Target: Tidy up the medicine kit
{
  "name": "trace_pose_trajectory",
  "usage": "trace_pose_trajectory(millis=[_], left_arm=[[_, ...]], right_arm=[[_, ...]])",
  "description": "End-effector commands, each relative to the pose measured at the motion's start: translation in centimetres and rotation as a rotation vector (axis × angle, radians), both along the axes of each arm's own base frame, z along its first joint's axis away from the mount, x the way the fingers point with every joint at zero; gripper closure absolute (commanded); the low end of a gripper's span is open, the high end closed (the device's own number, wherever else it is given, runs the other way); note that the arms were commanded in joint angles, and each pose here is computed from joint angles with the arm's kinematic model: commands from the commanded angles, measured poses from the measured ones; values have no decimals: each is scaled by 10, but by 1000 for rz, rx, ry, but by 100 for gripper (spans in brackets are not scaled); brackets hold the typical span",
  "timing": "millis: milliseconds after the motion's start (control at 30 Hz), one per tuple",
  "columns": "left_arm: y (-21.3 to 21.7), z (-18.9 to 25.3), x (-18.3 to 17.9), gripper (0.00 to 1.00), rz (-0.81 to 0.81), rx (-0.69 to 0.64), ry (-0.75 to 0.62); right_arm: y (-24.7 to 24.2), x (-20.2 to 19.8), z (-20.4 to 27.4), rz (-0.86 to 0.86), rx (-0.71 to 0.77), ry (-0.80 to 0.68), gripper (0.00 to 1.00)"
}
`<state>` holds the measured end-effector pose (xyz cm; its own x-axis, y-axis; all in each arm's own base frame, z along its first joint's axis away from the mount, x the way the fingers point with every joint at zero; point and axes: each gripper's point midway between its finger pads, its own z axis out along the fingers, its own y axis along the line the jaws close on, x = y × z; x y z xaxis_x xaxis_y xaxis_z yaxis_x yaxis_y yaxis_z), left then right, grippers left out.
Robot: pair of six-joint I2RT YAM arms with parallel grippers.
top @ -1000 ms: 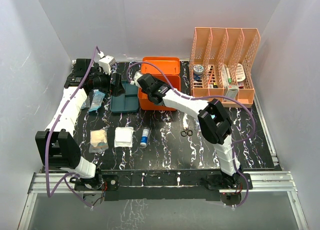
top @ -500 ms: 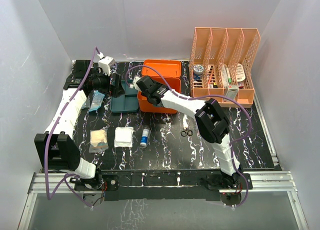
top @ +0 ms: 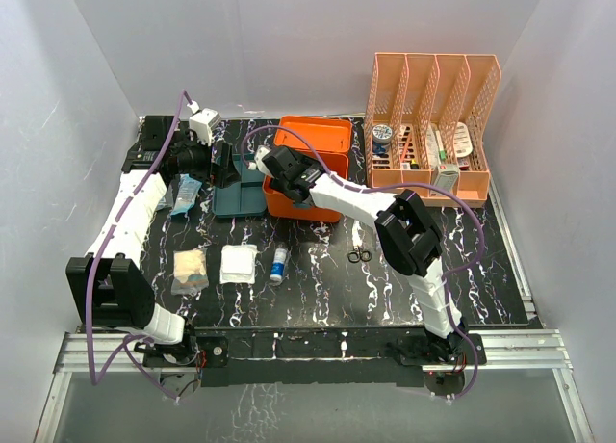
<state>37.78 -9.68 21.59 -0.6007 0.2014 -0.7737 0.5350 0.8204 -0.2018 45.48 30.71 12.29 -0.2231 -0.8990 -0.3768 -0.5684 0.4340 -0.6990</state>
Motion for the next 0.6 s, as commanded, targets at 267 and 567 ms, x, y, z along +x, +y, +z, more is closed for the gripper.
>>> trace_pose_trajectory(millis=[267,567], left_arm=[[4,15,-7,1,-1,15,-40],[14,-12,-44,1,0,75,90]], right_arm=[[14,10,64,-41,172,-112,37],[-41,4,191,-180,419,-303,24]])
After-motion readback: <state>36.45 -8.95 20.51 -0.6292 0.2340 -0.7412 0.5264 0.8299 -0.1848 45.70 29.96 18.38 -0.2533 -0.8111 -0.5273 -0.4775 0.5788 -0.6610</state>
